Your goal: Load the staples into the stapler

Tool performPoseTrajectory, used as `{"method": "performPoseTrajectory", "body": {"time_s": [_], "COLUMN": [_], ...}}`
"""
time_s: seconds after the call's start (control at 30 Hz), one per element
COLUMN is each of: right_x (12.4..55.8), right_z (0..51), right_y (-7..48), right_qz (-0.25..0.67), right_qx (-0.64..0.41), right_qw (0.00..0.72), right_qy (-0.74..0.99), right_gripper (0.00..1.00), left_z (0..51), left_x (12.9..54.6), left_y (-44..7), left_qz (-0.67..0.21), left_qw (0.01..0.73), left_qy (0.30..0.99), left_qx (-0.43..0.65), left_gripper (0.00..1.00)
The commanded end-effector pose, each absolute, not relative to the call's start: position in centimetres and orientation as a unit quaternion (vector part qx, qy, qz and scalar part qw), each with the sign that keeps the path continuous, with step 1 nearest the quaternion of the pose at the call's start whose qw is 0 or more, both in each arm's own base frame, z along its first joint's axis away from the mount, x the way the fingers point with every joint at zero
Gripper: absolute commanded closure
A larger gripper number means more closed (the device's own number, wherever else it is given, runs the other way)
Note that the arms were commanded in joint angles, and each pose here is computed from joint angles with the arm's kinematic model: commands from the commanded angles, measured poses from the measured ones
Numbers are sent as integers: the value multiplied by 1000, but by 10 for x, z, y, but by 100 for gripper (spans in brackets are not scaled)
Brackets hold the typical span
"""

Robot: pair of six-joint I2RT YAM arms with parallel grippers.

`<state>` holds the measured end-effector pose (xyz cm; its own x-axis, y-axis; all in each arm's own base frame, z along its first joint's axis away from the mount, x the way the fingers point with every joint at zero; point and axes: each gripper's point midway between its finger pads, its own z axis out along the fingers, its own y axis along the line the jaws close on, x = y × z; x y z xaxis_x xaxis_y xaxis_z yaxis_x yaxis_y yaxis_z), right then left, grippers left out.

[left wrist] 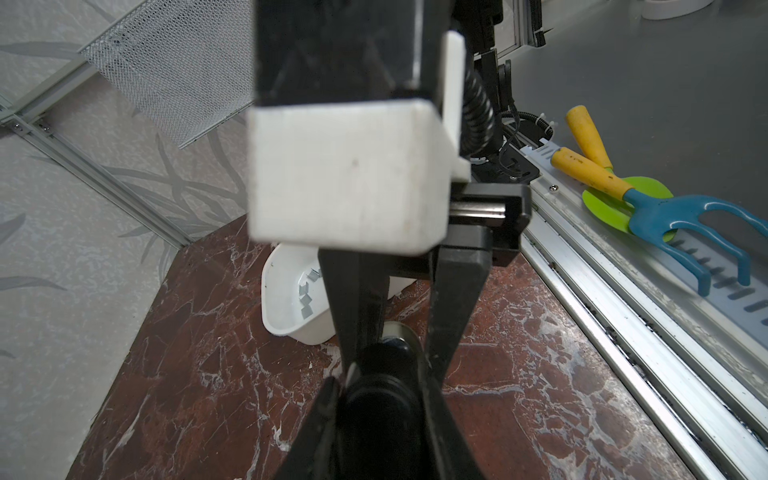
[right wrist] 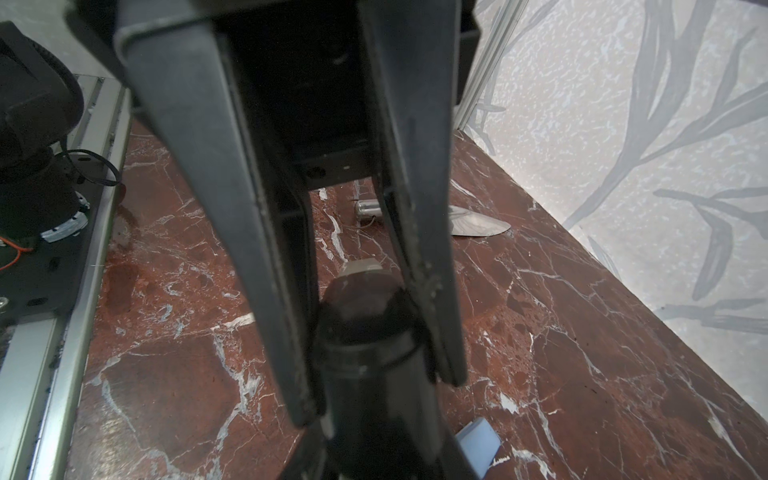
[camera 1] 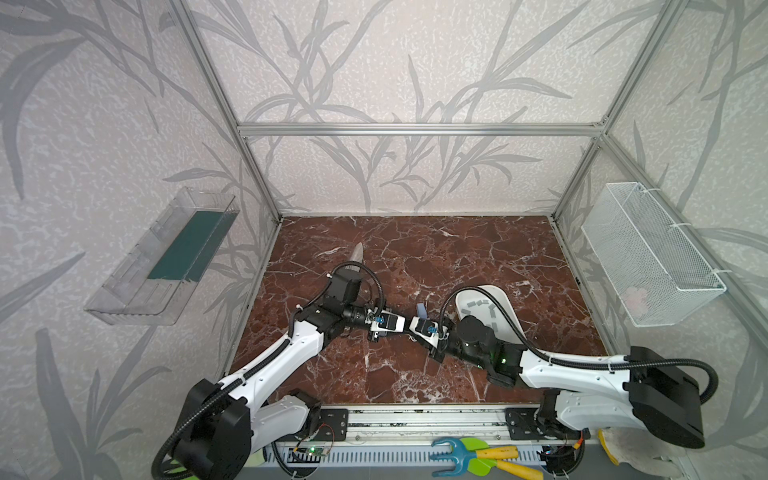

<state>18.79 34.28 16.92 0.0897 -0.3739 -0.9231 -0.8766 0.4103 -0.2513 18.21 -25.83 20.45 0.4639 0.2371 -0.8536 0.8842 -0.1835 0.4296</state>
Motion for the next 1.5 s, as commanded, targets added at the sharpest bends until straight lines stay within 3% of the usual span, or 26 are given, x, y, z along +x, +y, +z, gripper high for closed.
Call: {"method": "performPoseTrajectory", "body": {"time_s": [0.0,0.43,0.63,0.77,0.93,1.0,1.23,1.47], "right_x": [186,181,177,174,171,174,177,183], "right_z": [171,163,165,178,193,195,207,214], "right_y": [338,325,325,326,331,333,338,332], "right_qz": [235,239,254,287,334,338,367,369], "right_qx": [-485,-488,-485,-458,-424,-415,-380,-345], "right_qw": [557,547,545,549,545,543,536,544], "right_qy": [632,637,635,638,641,648,658,670], "right_gripper": [70,75,93,100,100,100,100,100], "left_z": [241,240,241,241,241,240,220,199], "left_x": [179,179,180,180,183,184,187,180], "left_y": [-263,-262,-262,-262,-264,-264,-267,-269], "left_qz": [-318,-313,-313,-310,-310,-307,-230,-186], "left_qw": [540,540,541,544,559,563,582,561], "left_qy": [343,346,346,343,343,343,330,309], "left_qx": [700,701,700,700,689,686,707,745], "left_gripper": [100,100,100,99,62,56,45,46]}}
